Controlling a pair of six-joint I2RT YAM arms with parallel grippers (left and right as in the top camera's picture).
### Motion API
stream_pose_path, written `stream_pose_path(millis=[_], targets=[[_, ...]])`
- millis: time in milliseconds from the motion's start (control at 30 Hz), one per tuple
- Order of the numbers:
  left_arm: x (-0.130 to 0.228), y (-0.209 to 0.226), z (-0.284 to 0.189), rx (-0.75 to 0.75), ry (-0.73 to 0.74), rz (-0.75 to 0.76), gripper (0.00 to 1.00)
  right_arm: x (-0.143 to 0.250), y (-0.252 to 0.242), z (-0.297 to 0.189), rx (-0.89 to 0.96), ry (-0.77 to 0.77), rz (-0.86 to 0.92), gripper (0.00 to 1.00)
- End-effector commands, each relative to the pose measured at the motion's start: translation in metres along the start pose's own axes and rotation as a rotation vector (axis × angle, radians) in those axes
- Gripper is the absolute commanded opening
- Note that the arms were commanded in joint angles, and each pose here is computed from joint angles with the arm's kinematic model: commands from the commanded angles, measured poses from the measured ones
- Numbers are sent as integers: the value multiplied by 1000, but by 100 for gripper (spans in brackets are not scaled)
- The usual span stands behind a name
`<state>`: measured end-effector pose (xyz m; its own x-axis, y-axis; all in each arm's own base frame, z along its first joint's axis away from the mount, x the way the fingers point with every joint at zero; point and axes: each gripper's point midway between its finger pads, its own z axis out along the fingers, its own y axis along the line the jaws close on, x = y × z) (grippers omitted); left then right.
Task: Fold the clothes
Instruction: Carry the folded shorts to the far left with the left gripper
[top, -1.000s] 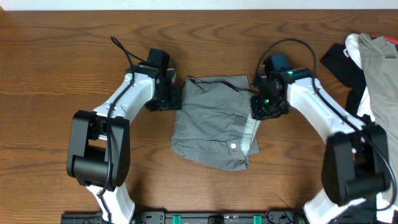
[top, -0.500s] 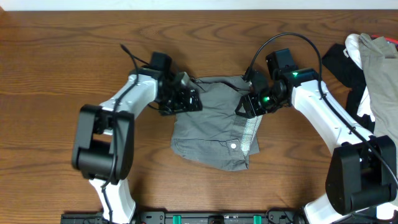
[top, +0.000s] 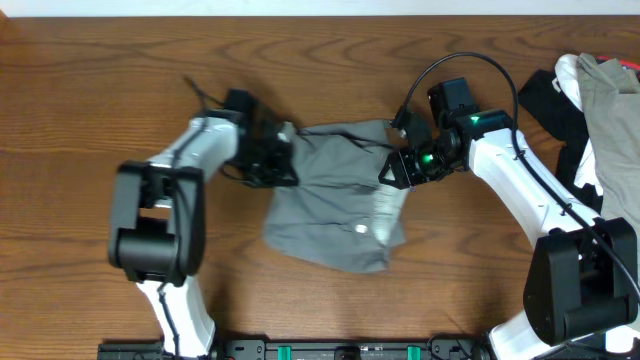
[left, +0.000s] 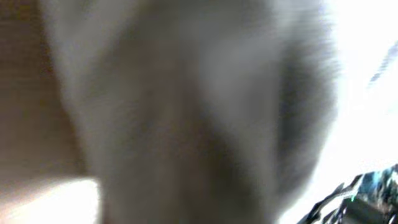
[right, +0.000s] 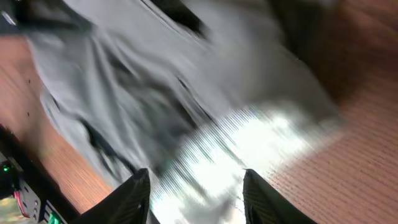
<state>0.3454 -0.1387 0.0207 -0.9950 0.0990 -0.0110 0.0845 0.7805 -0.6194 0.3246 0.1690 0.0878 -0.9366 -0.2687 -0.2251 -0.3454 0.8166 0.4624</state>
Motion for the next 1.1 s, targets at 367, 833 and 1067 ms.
stream_pose_path(millis=[367, 833, 1067], targets=[[-82, 178, -196, -133, -678, -198, 6, 1, 4, 3, -1, 9, 77, 45], [-9, 253, -195, -422, -567, -747, 6, 2, 5, 3, 0, 13, 119, 43], [12, 245, -182, -323, -557, -1162, 15, 4, 5, 3, 0, 21, 123, 42]])
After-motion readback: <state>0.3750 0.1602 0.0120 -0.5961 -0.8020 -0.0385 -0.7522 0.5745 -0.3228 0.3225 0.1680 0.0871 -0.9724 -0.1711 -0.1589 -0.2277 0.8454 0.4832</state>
